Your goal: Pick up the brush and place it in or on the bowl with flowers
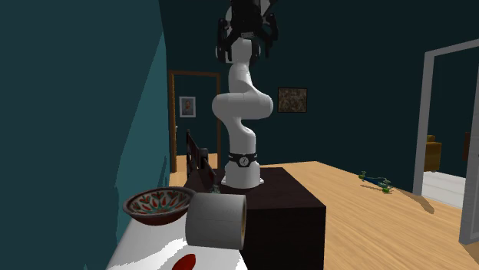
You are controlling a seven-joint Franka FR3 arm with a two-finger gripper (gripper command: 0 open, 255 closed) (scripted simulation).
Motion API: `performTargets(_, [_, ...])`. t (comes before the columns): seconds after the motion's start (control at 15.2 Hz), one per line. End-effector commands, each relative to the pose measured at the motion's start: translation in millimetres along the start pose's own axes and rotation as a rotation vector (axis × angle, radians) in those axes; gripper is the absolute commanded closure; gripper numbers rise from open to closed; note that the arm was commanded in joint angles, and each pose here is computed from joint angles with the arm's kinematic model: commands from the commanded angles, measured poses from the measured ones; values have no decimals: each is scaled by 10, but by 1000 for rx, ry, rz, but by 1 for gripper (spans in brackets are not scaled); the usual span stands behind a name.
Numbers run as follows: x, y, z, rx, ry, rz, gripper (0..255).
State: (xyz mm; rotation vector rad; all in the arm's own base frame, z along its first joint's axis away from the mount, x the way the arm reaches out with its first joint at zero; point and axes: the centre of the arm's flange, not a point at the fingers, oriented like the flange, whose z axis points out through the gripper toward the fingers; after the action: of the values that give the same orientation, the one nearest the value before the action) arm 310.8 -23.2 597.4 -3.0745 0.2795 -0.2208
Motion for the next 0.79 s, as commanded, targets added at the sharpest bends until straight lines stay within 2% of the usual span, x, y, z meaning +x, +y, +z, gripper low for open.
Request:
performTargets(0.0, [0, 0, 0, 0, 0, 0, 0])
performTargets(0.73, [676, 239, 1226, -13, 38, -31, 0])
